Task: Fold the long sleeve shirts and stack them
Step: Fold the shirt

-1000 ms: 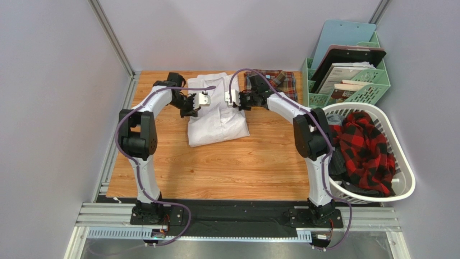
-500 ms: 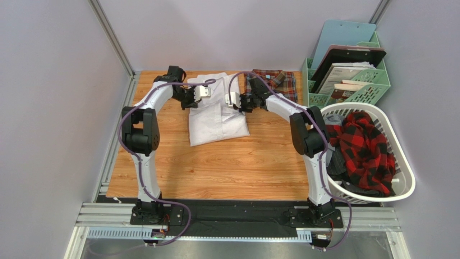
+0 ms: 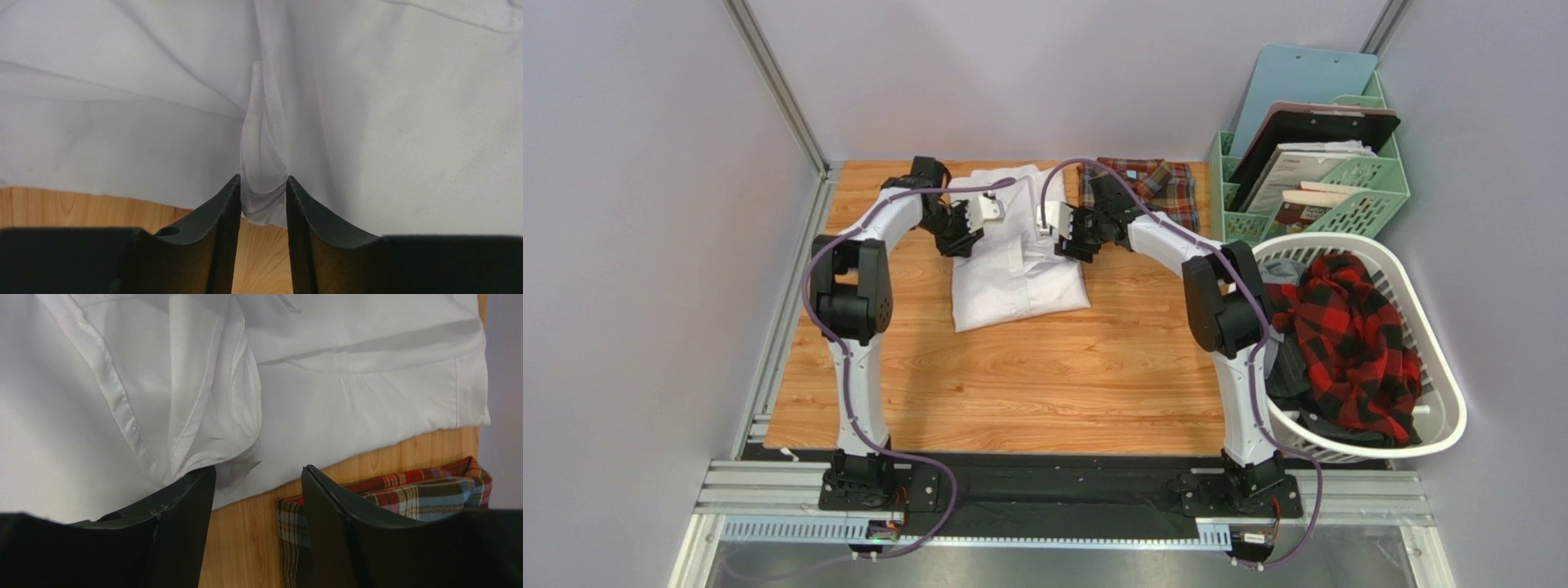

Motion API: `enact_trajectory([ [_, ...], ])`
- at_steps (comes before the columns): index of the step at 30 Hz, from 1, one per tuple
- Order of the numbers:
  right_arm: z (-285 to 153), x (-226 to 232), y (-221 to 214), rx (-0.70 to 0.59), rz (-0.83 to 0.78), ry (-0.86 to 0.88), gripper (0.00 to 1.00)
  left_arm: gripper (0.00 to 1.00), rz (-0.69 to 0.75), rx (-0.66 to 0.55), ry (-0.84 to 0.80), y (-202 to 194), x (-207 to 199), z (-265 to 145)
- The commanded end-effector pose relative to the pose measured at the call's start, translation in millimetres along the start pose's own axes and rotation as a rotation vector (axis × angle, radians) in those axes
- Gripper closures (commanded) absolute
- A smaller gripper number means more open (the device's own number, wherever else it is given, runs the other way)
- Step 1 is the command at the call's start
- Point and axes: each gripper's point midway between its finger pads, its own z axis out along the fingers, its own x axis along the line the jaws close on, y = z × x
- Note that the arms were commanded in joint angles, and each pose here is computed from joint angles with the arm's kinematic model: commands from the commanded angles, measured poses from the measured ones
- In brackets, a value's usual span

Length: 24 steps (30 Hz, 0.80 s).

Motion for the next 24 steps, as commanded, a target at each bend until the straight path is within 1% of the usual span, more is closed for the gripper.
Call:
enact_trajectory([
  [1,-64,-54,35,-0.012,0.157,-0.173,0.37,0.56,-0.151,-0.089,0.174,34,35,-71],
  [2,-73,-48,36,0.000,0.216,-0.158,0.36,0.46,-0.164,-0.123,0.187,46,31,-88],
  [3,-83,-49,37,-0.003,0.274,-0.159,0.35,0.44,-0.218,-0.139,0.190,49,27,-99],
  [4,-95,-46,45,-0.022,0.382,-0.160,0.34,0.43,-0.257,-0.140,0.163,49,15,-101],
  [5,-98,-35,48,-0.026,0.447,-0.118,0.33,0.43,-0.270,-0.177,0.155,59,6,-115],
  [6,-103,-31,49,-0.029,0.508,-0.109,0.32,0.42,-0.331,-0.187,0.139,62,-4,-117],
  [7,-107,-24,53,-0.037,0.606,-0.095,0.32,0.42,-0.393,-0.178,0.101,55,-21,-112],
  [8,-107,-13,56,-0.050,0.678,-0.044,0.32,0.42,-0.417,-0.218,0.072,64,-33,-118],
  [9,-106,-7,57,-0.060,0.739,-0.019,0.32,0.42,-0.480,-0.230,0.042,65,-45,-117],
  [10,-104,0,58,-0.067,0.800,0.014,0.33,0.41,-0.537,-0.225,0.003,57,-60,-107],
  [11,-96,12,59,-0.071,0.924,0.073,0.34,0.41,-0.577,-0.238,-0.017,59,-68,-106],
  [12,-93,18,59,-0.073,0.979,0.105,0.36,0.42,-0.649,-0.236,-0.041,57,-76,-102],
  [14,-89,26,58,-0.082,1.123,0.156,0.37,0.41,-0.729,-0.232,-0.076,49,-88,-93],
  [15,-84,38,53,-0.074,1.161,0.178,0.37,0.41,-0.790,-0.233,-0.088,47,-92,-91],
  [16,-81,37,55,-0.096,1.148,0.175,0.36,0.40,-0.826,-0.231,-0.092,41,-94,-85],
  [19,-72,56,44,-0.069,1.200,0.207,0.33,0.39,-0.944,-0.236,-0.104,27,-97,-79],
  [20,-70,58,41,-0.067,1.221,0.215,0.30,0.39,-1.000,-0.245,-0.113,20,-96,-79],
  [23,-61,66,35,-0.064,1.234,0.241,0.25,0.38,-1.088,-0.243,-0.139,7,-102,-72],
  [24,-58,68,32,-0.059,1.241,0.250,0.25,0.38,-1.107,-0.239,-0.154,3,-106,-69],
])
